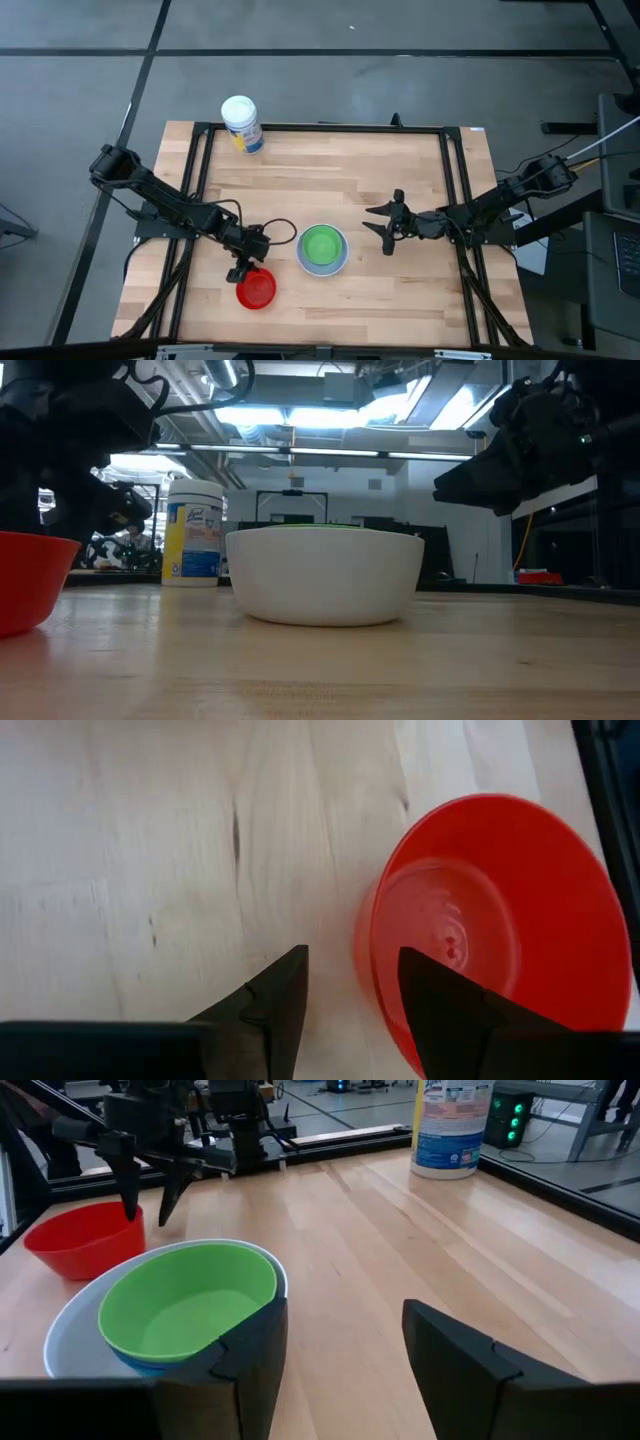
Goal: Nest bowls inside each other
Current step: Stack the orange bowl on the green bowl
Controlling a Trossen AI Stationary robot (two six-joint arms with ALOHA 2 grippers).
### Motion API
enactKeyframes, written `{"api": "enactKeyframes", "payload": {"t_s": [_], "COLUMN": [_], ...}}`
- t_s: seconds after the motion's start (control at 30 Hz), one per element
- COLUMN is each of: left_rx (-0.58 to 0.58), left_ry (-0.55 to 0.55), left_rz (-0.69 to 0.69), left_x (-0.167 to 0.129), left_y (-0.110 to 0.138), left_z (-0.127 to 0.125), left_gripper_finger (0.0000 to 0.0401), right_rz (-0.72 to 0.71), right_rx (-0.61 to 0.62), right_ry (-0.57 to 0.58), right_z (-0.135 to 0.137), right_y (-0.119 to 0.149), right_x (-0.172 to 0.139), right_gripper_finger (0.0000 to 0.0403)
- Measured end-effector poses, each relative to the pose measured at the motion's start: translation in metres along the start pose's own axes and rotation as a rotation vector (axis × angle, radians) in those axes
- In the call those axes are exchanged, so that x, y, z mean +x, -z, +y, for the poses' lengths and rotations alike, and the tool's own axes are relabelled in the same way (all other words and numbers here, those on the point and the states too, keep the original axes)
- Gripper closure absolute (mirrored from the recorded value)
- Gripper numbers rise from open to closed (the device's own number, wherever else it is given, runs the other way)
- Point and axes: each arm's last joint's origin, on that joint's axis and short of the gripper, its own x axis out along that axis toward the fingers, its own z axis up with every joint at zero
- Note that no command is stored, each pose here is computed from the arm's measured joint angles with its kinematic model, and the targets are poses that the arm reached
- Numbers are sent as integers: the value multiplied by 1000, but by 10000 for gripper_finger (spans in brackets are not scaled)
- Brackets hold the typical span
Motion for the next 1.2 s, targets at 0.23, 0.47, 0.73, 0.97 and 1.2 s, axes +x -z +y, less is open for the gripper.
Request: {"api": "enactKeyframes", "payload": {"t_s": [0.23,0.47,0.73,0.97,1.2], "left_rx": [-1,-1,-9,8,53], "left_ry": [-1,2,-3,14,17], "left_rz": [5,7,37,25,27], "left_x": [1,1,7,8,8], "left_y": [1,2,3,2,2], "left_z": [1,1,2,1,1], "left_gripper_finger": [248,253,267,270,387], "right_rz": [0,0,2,1,0], "right_rx": [0,0,1,2,6], "right_ry": [0,0,-8,-8,-8], "right_z": [0,0,0,0,0], "right_y": [0,0,0,0,0], "right_x": [0,0,0,0,0], "right_gripper_finger": [211,205,204,216,222]}}
